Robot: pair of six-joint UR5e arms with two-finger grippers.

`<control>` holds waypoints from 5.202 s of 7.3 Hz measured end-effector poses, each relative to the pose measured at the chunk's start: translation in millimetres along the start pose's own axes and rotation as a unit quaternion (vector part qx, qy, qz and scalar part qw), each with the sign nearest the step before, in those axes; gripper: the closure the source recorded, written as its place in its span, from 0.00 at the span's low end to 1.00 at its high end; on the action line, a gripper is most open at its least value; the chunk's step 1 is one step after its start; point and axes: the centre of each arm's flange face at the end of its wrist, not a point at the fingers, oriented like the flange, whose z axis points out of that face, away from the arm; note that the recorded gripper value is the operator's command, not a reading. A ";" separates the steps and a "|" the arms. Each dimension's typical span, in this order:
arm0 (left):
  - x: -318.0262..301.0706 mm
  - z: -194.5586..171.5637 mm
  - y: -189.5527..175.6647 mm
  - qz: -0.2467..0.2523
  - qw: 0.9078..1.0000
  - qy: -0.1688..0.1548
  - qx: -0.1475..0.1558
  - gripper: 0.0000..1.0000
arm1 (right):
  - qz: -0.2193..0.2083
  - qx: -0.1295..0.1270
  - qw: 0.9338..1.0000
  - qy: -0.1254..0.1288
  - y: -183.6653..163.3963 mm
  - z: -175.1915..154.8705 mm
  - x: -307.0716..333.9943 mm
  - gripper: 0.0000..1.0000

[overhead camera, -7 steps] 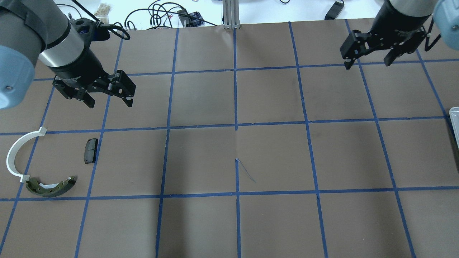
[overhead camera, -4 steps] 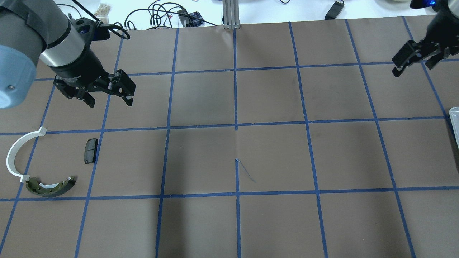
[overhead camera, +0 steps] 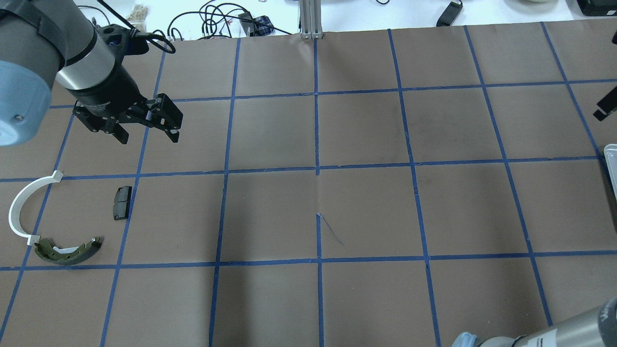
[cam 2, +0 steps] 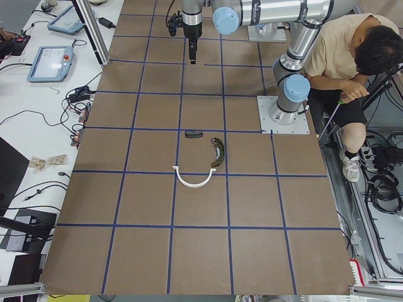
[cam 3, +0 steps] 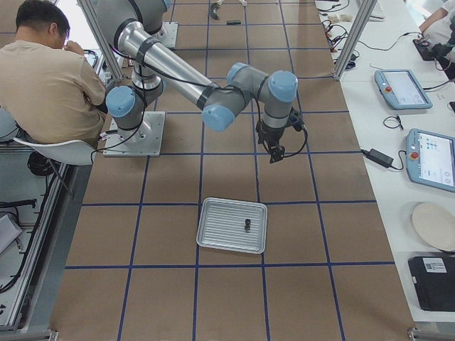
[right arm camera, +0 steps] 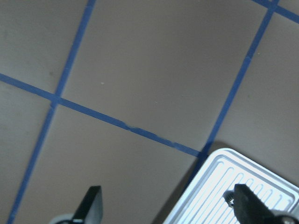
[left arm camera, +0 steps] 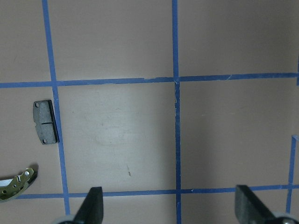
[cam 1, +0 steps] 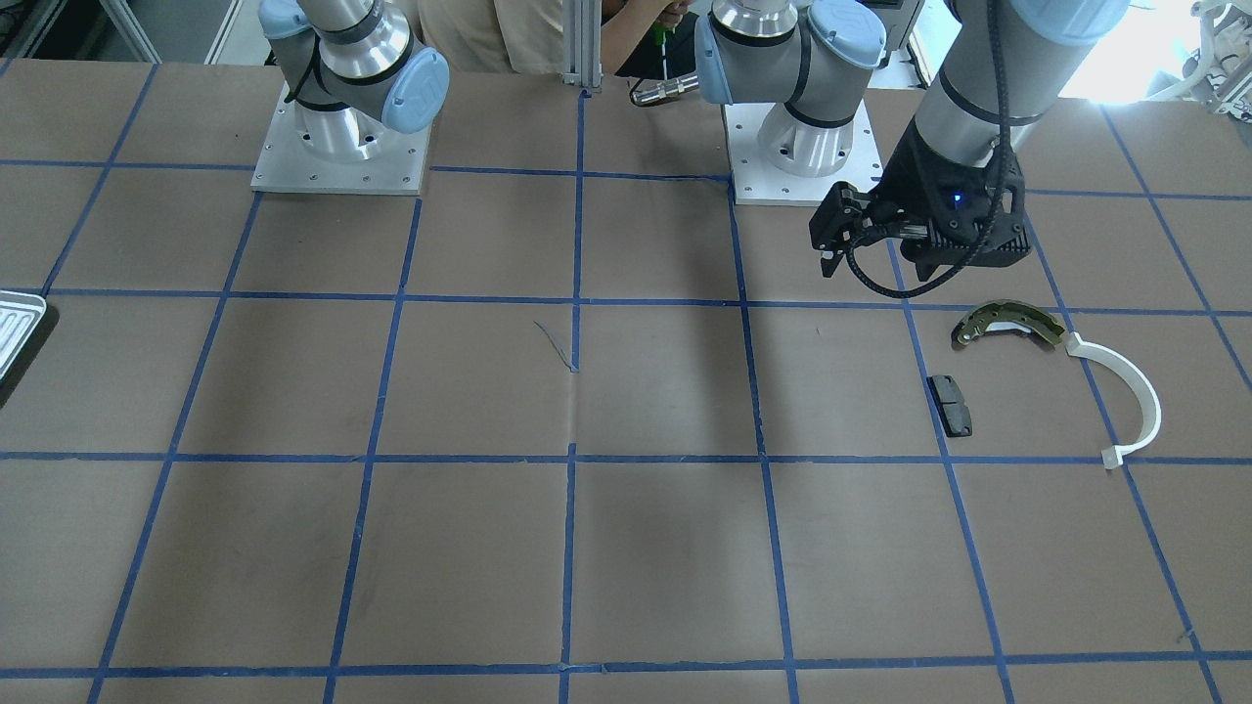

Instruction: Place bearing gear from tray to pile

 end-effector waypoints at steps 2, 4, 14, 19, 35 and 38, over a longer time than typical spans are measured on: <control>0.4 0.7 -0.3 0.000 1.000 0.002 -0.001 0.00 | -0.032 0.000 0.999 0.009 44.2 69.4 68.5 0.00; 1.6 0.6 0.2 0.000 1.000 0.005 -0.001 0.00 | -0.056 -0.006 0.998 0.005 74.6 105.5 95.4 0.00; -6.5 10.3 4.3 0.011 0.999 -0.033 -0.015 0.00 | -0.097 -0.015 0.995 0.003 96.4 167.6 91.2 0.59; -0.6 5.2 3.2 0.011 1.000 -0.026 -0.008 0.00 | -0.098 -0.035 0.995 0.008 100.4 167.0 92.2 1.00; 1.7 13.7 6.9 0.014 1.000 -0.002 -0.014 0.00 | 0.201 -0.006 0.978 -0.062 -127.6 52.2 -562.8 1.00; 2.2 16.6 5.1 0.009 1.000 0.000 -0.017 0.00 | 0.280 0.000 0.955 -0.095 -145.0 70.4 -633.3 0.01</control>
